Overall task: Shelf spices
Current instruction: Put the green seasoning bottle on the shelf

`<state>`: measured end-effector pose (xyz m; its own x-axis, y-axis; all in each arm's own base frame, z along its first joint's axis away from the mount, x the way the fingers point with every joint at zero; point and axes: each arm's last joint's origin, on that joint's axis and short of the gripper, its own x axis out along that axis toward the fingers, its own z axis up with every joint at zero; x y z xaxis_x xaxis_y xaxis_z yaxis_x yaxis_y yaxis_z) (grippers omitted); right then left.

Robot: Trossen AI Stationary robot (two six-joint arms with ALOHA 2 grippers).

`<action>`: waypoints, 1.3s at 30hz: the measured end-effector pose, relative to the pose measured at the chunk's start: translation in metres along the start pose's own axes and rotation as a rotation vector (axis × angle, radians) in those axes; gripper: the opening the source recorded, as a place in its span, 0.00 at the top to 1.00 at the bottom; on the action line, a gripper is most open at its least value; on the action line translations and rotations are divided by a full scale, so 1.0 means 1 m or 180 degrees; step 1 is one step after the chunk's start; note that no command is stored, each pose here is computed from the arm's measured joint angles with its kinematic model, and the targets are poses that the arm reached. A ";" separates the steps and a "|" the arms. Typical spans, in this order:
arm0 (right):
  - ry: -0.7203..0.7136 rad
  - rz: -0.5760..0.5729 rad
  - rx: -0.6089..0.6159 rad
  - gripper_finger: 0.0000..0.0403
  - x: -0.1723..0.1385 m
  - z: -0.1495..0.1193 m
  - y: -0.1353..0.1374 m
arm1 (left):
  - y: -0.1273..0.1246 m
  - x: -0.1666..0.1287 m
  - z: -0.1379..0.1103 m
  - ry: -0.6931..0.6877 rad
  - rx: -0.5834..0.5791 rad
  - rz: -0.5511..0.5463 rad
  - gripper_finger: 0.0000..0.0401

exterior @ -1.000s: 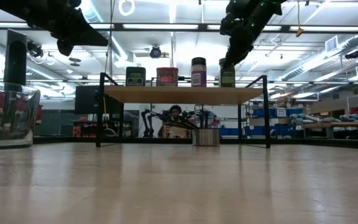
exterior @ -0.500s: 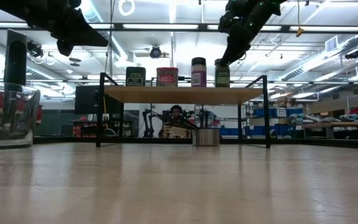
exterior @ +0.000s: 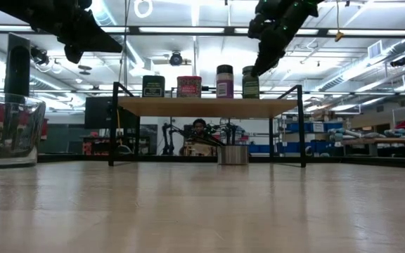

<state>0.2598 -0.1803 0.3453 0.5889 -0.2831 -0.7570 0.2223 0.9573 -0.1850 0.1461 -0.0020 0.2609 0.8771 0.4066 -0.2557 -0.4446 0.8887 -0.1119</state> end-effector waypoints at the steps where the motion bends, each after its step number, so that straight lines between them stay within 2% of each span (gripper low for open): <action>1: 0.0040 -0.0022 0.0002 0.40 0.000 -0.001 0.000 | 0.000 0.000 0.000 0.0000 0.0000 0.0000 1.00; 39: 0.0261 -0.0291 -0.0074 0.42 -0.002 -0.002 0.006 | 0.000 0.000 0.000 0.0000 -0.0002 -0.0002 1.00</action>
<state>0.2588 -0.1738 0.3442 0.5012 -0.3643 -0.7849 0.2535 0.9291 -0.2693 0.1461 -0.0020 0.2609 0.8773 0.4061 -0.2558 -0.4442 0.8888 -0.1128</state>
